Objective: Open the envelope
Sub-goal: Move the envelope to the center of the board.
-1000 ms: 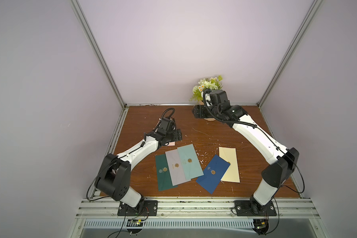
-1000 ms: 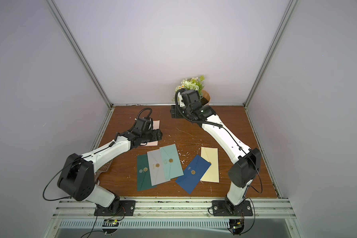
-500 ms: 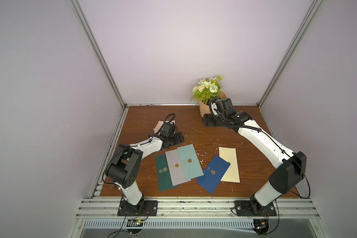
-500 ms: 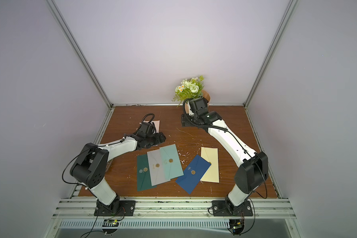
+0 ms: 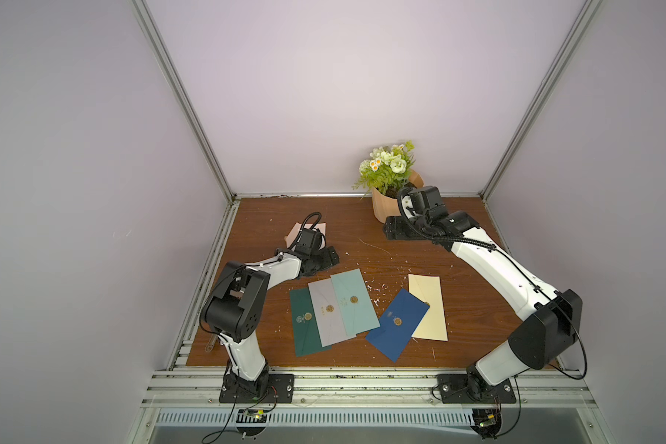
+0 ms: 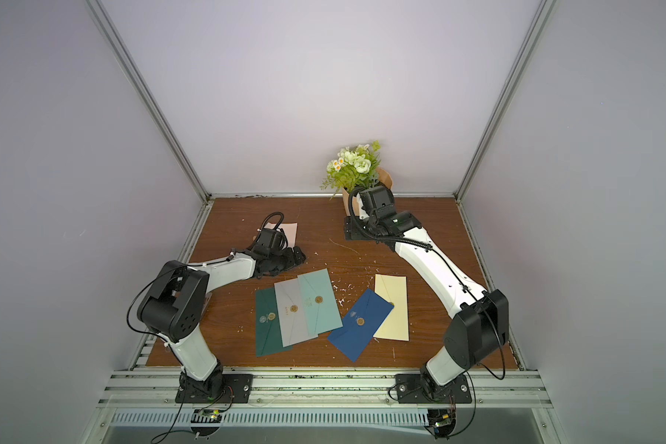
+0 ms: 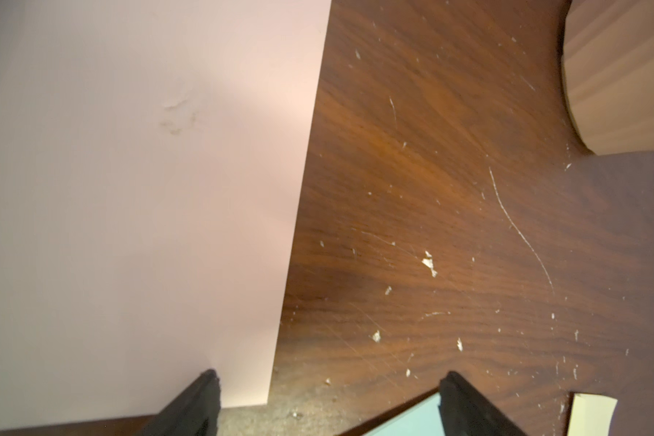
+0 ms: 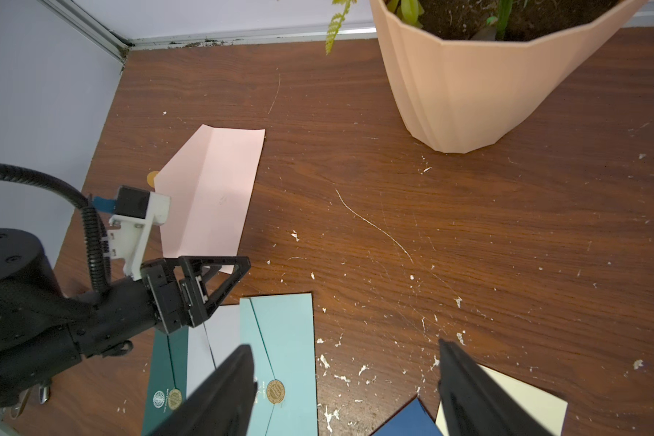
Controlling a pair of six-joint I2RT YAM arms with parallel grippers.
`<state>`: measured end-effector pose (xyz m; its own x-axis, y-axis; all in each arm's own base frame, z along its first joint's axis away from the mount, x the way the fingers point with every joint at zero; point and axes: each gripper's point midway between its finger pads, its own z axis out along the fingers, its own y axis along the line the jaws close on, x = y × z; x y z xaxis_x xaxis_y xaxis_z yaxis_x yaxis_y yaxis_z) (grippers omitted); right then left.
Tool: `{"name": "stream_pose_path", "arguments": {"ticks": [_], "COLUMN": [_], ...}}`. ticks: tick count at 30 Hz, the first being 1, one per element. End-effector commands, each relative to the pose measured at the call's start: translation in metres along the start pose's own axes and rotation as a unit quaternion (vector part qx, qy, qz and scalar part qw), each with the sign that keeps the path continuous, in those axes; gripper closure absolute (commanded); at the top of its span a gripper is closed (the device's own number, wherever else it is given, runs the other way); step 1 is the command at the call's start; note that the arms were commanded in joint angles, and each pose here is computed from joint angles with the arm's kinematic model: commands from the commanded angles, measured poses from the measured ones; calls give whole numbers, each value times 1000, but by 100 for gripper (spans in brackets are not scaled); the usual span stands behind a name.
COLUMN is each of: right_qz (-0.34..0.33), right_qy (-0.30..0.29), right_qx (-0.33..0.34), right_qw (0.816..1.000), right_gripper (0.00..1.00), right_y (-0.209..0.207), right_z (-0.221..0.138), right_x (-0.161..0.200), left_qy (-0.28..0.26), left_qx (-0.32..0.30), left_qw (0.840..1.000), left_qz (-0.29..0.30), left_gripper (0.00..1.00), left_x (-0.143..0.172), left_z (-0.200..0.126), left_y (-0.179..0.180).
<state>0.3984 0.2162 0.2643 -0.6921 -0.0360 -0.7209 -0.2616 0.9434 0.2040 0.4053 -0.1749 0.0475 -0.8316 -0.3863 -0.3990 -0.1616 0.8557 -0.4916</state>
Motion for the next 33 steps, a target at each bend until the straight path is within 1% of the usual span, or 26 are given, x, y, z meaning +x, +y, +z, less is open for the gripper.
{"name": "stream_pose_path", "arguments": {"ticks": [1, 14, 21, 23, 27, 31, 33], "right_qz": [5, 6, 6, 7, 8, 8, 7], "right_qy": [-15, -9, 0, 1, 6, 10, 11], "right_qx": [-14, -4, -2, -3, -7, -17, -18], "right_qw": [1000, 1000, 1000, 1000, 1000, 1000, 1000], "right_gripper": [20, 19, 19, 19, 19, 19, 19], "right_y": [5, 1, -1, 0, 2, 6, 7], "right_z": [-14, -17, -13, -11, -5, 1, 2], "right_x": [-12, -8, -2, -2, -1, -2, -1], "left_qy": [3, -8, -13, -17, -25, -33, -35], "left_qx": [-18, -24, -41, -37, 2, -3, 7], "left_qw": [1000, 1000, 999, 999, 999, 999, 999], "left_qz": [-20, -7, 1, 5, 26, 32, 36], "left_gripper": [7, 7, 7, 7, 6, 3, 2], "left_x": [-7, -59, -79, -83, -92, -102, -105], "left_z": [9, 36, 35, 32, 27, 23, 21], "left_y": [22, 27, 41, 41, 22, 17, 11]}}
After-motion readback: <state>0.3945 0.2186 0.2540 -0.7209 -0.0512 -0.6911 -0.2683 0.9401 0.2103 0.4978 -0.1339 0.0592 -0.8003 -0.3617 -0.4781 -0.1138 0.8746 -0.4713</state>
